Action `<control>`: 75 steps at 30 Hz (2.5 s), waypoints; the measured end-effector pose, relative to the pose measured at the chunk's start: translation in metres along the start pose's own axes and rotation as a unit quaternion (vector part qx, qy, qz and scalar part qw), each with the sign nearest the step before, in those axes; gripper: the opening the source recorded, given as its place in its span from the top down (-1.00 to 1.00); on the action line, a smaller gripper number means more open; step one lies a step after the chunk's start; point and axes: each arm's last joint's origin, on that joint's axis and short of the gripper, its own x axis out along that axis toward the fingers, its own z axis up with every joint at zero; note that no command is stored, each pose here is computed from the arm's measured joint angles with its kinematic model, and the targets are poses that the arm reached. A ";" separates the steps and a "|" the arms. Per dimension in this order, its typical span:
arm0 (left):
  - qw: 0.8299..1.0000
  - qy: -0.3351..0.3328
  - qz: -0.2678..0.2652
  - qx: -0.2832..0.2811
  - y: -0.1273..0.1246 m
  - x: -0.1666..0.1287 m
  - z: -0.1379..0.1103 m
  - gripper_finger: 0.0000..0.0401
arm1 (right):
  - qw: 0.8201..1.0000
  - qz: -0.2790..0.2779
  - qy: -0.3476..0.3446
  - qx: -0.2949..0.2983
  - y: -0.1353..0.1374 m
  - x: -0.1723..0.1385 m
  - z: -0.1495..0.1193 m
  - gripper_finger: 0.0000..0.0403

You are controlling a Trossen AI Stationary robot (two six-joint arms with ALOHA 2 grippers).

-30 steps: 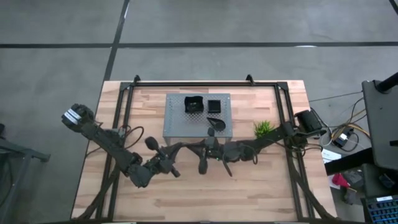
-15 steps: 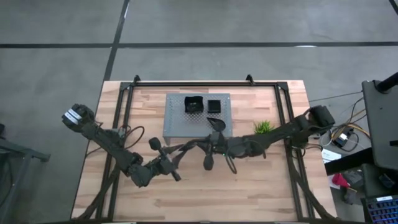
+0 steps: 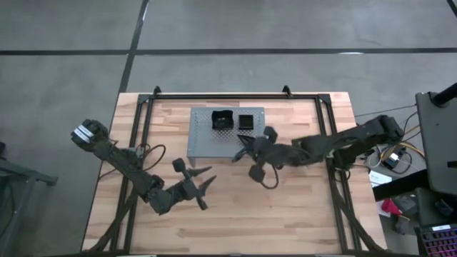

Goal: Pick & Place Mini shaped plates
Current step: Stack the drop-shaped plate on top of the drop-shaped plate on the shelf

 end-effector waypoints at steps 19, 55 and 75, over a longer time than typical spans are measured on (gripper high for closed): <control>0.998 0.008 -0.052 -0.044 -0.005 0.000 -0.007 0.21 | 0.991 -0.039 0.130 -0.002 -0.039 -0.012 0.059 0.96; 0.996 -0.065 -0.031 0.048 0.004 -0.003 0.018 0.40 | 0.906 0.364 -0.211 0.056 0.040 0.002 0.028 0.96; 0.977 -0.198 -0.073 -0.005 0.020 0.010 0.054 0.40 | 0.868 0.365 -0.312 0.130 0.029 0.004 0.007 0.96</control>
